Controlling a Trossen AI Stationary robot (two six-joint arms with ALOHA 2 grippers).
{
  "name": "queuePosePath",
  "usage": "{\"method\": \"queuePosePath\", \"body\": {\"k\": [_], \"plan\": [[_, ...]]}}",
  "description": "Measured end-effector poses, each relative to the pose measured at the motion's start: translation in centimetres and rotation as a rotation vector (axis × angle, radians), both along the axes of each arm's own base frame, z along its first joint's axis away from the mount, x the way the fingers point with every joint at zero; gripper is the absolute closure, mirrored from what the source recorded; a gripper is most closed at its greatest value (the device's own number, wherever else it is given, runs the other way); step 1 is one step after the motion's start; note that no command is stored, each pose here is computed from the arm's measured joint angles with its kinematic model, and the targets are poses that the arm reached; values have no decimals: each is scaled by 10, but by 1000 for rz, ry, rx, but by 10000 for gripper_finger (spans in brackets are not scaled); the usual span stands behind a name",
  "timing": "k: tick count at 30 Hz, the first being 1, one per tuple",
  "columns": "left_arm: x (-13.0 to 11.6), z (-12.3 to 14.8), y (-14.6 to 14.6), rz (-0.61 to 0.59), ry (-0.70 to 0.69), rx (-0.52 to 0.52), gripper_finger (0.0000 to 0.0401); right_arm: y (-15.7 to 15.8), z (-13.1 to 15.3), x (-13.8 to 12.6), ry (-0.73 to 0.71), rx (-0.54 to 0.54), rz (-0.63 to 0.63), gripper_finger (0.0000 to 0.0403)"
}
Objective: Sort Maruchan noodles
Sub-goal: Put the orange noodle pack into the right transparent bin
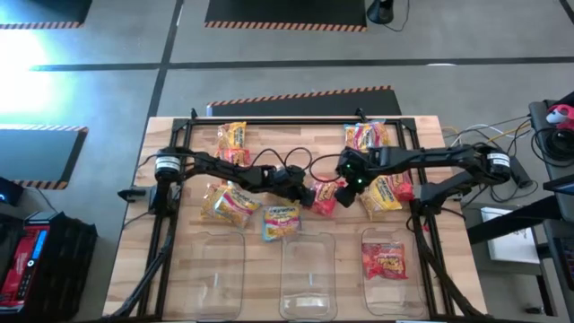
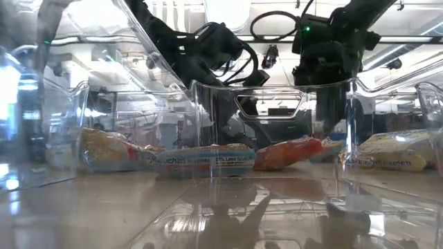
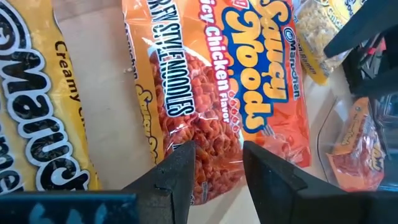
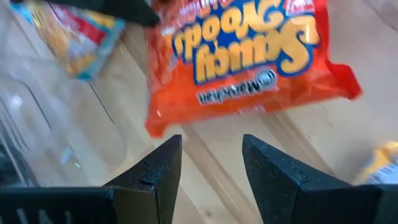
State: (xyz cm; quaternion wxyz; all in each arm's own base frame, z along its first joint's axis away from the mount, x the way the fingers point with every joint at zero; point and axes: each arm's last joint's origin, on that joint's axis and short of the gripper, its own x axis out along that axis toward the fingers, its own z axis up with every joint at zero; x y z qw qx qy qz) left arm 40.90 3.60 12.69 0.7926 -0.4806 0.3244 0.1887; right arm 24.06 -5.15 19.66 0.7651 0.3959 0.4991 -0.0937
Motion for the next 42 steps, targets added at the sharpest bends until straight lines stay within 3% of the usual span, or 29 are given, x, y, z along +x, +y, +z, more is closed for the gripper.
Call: {"method": "queuePosePath", "body": {"k": [10, 16, 25, 36, 42], "plan": [[-5, -4, 1, 15, 64, 33, 292, 2, -25, -4, -52, 91, -146, 243], [-6, -5, 1, 3, 76, 43, 292, 1, -35, -2, -168, 145, -256, 243], [-6, -6, 0, -5, 85, 50, 292, 0, -49, -8, -206, 120, -389, 243], [-8, -7, 1, -3, 111, 49, 292, 6, -50, -8, -190, 180, -438, 243], [-8, -7, 1, 15, 113, 55, 292, 7, -50, -8, -191, 134, -499, 243]]}}
